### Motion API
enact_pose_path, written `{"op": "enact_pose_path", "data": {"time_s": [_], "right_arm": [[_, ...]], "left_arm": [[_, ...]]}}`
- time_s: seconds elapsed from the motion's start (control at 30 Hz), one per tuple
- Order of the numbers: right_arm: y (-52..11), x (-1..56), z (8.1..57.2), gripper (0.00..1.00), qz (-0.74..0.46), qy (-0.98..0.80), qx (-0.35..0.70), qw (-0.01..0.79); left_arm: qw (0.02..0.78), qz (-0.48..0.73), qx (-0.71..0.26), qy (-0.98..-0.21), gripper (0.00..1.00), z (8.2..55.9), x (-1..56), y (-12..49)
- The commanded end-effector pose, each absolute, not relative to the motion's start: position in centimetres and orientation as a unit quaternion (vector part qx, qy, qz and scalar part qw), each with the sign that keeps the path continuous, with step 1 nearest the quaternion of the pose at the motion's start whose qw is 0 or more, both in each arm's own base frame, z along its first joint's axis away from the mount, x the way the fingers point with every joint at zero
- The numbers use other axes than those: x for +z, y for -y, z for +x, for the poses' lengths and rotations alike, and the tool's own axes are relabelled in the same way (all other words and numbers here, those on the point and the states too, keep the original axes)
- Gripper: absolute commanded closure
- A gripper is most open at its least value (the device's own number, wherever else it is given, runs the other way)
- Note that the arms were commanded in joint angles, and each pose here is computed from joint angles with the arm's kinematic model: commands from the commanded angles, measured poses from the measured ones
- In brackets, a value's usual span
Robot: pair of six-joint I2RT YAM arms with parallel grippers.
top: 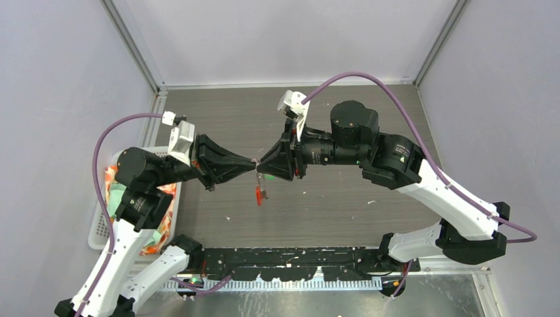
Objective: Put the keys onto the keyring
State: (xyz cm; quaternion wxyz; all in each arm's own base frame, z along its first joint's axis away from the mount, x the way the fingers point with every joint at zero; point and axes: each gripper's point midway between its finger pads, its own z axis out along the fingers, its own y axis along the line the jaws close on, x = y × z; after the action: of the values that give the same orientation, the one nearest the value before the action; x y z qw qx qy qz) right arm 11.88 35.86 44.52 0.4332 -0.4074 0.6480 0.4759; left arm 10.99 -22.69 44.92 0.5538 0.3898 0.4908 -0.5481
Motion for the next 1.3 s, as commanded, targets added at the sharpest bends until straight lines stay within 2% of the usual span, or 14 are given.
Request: {"op": "enact_pose_path", "data": {"time_s": [0.0,0.3,0.6,0.83,0.97,1.2,1.27], "right_arm": [[-35.7,44.8,11.7,0.68,-0.411,-0.646,0.477,0.432],[-34.0,49.6,11.2,0.61,-0.419,-0.595,0.480,0.489],[-35.5,49.4,10.5,0.63,-0.446,-0.577,0.500,0.467],[-36.6,49.1,10.2,0.77,-0.458,-0.570,0.512,0.452],[-36.7,48.9,10.1,0.97,-0.461,-0.569,0.514,0.447],[-35.9,48.8,9.7,0.99,-0.465,-0.575,0.508,0.442],[-35.6,48.3,9.5,0.99,-0.474,-0.584,0.499,0.429]], "left_arm": [[0.582,0.402,-0.542,-0.454,1.00,9.8,47.3,22.2],[0.579,0.405,-0.542,-0.455,1.00,9.6,47.0,22.1],[0.577,0.405,-0.543,-0.456,1.00,9.6,47.0,22.1],[0.576,0.404,-0.544,-0.458,1.00,9.6,46.9,22.1],[0.576,0.404,-0.544,-0.458,1.00,9.5,46.9,22.1],[0.570,0.416,-0.536,-0.464,1.00,9.5,45.6,22.1],[0.565,0.430,-0.529,-0.465,0.80,9.4,44.9,22.1]]}}
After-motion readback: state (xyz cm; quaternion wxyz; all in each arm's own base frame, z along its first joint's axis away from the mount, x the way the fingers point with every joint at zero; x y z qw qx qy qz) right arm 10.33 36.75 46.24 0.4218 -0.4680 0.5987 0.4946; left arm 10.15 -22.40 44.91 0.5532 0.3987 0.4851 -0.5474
